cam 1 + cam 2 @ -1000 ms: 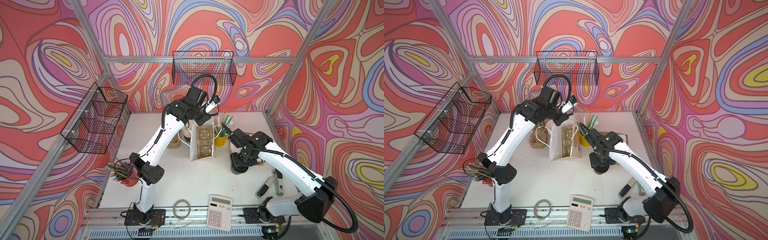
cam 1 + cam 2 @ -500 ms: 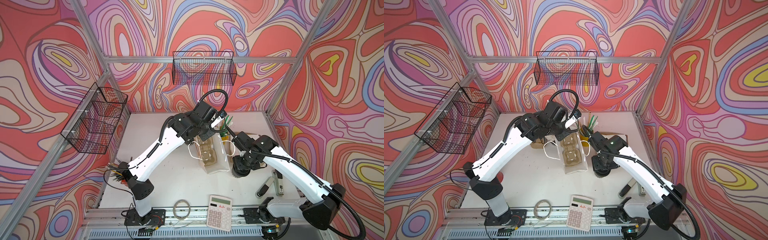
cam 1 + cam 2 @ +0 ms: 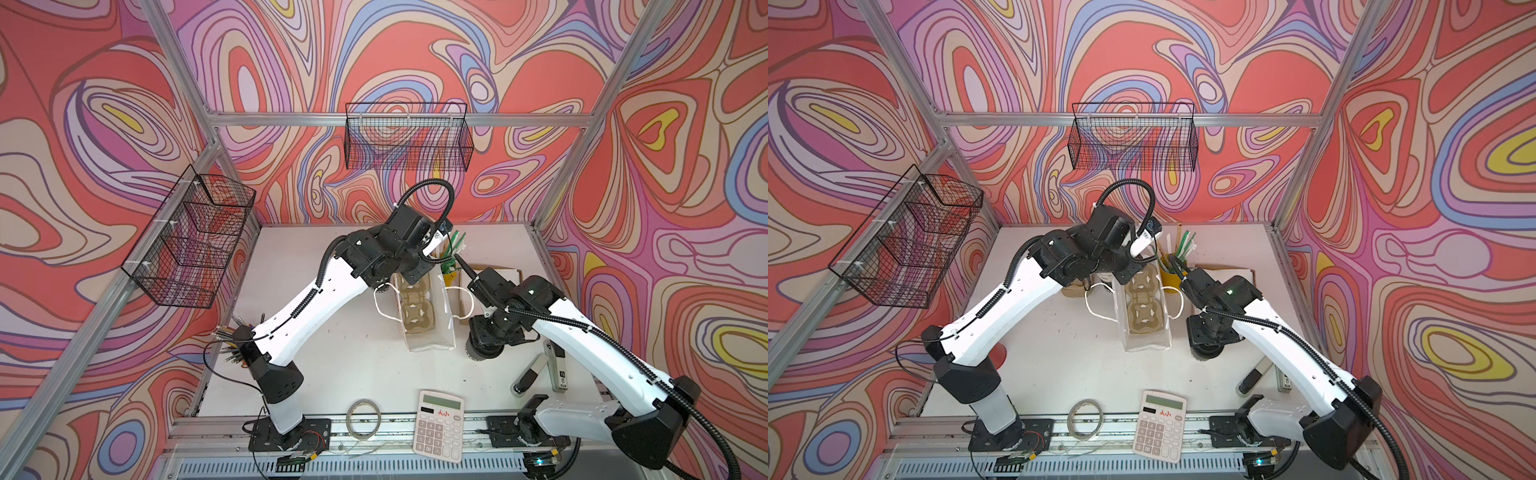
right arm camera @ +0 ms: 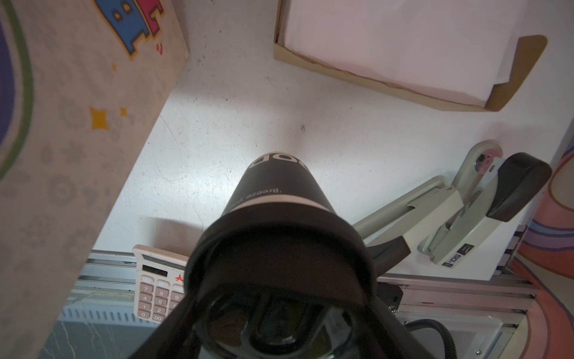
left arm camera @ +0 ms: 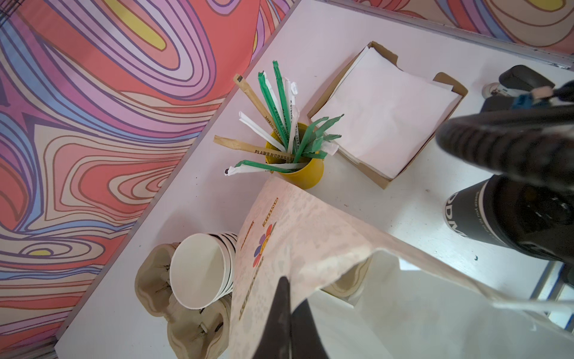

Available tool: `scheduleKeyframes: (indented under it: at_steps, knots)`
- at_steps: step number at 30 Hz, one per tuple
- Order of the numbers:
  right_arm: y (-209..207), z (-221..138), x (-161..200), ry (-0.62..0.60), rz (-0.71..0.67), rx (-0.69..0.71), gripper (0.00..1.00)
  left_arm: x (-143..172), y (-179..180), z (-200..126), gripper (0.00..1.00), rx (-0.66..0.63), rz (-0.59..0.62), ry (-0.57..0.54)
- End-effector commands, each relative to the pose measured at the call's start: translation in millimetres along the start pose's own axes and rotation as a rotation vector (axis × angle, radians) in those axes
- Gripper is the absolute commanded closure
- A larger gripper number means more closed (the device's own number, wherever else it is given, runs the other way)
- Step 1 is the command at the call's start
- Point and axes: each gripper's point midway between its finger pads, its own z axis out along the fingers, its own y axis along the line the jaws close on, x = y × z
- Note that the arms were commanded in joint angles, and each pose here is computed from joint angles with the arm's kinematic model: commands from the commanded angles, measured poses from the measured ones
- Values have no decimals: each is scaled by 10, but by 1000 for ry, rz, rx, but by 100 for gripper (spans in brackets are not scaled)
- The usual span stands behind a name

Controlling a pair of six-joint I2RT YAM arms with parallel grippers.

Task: Pack a coffee takeout order
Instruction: Pick up the coffee cup from the center of the table.

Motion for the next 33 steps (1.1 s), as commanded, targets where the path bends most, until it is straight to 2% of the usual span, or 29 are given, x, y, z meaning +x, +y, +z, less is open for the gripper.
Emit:
scheduleKeyframes:
  at_steps: [1,4,10,14,20,24,33]
  knots:
    - [-44,-33,76,13,10,12,29,-17,-78,-42,100,12,-32,5]
    - [-61,-40,119,23,12,13,29,-27,-94,-112,100,-14,-44,19]
    - [-63,-61,256,43,16,-19,29,82,-354,-81,100,-15,-41,64]
    - [-47,-62,369,48,19,-56,29,23,-409,-149,100,-23,-96,41]
    - [-71,-34,404,52,12,-45,30,-74,-611,-198,100,-26,-54,11]
    - [-50,-46,376,52,-3,-49,30,-133,-487,-71,100,-94,2,-25]
    - [-64,5,354,66,-22,-22,30,-298,-221,51,100,-87,2,-82]
